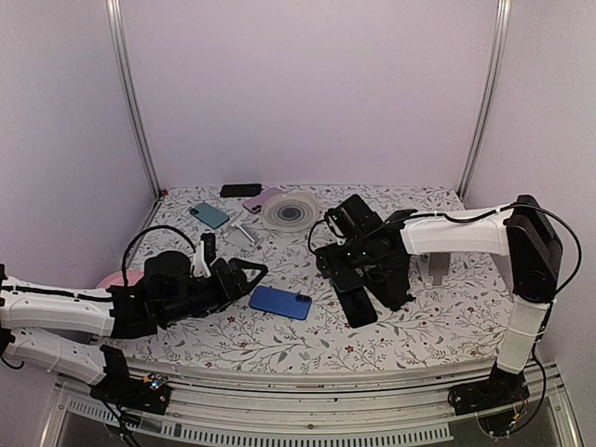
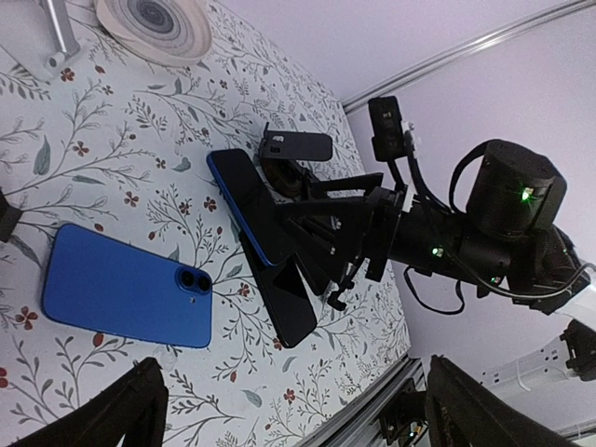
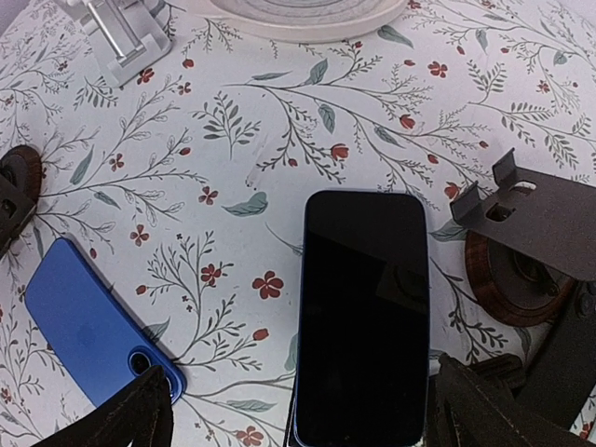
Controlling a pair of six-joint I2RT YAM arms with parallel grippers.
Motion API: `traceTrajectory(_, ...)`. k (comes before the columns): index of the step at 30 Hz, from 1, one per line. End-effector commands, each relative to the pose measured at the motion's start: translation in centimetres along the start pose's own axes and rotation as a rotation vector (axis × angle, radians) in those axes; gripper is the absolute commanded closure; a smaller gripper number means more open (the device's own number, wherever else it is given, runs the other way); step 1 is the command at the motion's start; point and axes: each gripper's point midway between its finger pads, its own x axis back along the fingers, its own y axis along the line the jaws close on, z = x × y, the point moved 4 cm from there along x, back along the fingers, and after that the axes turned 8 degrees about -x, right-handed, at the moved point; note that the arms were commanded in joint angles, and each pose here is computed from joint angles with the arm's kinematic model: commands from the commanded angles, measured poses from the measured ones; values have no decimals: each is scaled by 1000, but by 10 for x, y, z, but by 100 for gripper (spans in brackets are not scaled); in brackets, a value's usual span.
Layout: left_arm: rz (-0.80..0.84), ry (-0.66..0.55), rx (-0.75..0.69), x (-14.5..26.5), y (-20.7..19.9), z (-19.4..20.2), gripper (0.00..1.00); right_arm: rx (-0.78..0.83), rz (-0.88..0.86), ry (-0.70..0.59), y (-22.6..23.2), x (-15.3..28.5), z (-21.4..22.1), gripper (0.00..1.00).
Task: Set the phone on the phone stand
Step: Pick up the phone at the center of the board.
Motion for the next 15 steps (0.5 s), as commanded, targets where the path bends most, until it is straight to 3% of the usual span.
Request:
traceTrajectory(1, -37, -15, -9, 2, 10, -3, 4, 16, -9, 39, 4, -26, 3, 2)
traceTrajectory(15, -45, -4, -5, -1, 15, -3, 3, -26, 5, 126, -20, -70, 19, 2)
